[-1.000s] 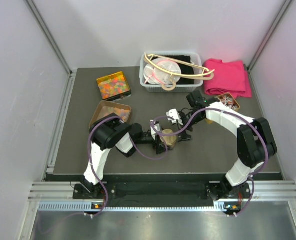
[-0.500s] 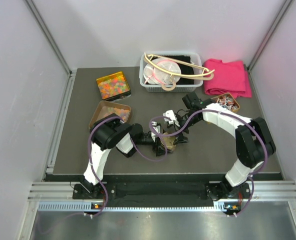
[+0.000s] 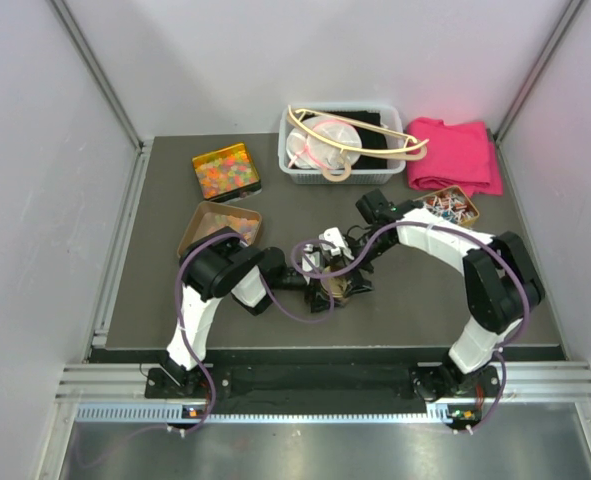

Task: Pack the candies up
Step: Screw the bottle lid onto the packing bottle.

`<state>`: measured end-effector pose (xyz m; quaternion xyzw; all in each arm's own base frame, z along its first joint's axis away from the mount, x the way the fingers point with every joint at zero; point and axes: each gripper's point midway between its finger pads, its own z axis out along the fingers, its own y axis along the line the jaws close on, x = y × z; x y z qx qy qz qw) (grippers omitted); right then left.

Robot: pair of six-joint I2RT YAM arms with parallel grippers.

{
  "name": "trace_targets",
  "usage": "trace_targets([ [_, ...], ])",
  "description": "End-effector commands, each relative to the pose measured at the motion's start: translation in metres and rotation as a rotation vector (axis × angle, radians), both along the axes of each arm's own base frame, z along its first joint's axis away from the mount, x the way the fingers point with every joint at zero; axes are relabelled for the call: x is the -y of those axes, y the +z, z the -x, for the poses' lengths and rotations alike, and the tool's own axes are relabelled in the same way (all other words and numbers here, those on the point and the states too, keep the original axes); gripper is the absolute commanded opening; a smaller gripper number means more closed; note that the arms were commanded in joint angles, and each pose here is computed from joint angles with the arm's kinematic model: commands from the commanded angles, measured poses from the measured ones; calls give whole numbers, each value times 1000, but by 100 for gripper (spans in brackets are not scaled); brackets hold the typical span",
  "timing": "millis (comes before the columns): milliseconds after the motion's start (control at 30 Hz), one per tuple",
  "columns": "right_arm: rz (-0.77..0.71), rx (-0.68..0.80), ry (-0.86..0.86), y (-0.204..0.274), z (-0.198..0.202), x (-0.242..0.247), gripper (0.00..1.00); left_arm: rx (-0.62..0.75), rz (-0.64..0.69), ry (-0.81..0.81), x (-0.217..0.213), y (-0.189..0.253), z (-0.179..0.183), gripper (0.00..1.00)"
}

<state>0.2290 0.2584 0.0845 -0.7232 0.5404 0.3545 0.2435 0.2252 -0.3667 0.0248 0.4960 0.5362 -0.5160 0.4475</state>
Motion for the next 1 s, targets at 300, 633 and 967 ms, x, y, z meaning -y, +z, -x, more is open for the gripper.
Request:
trace_targets([
  [300,10,-14,-15,5,-3,-11,84,135,125,-38,3,28,8,45],
  [633,34,0,-167,1,-9,-11,74,151,120,74,1,29,-10,44],
  [967,121,-4,-406,-7,-16,-20,74,189,112,233,-5,33,-36,42],
])
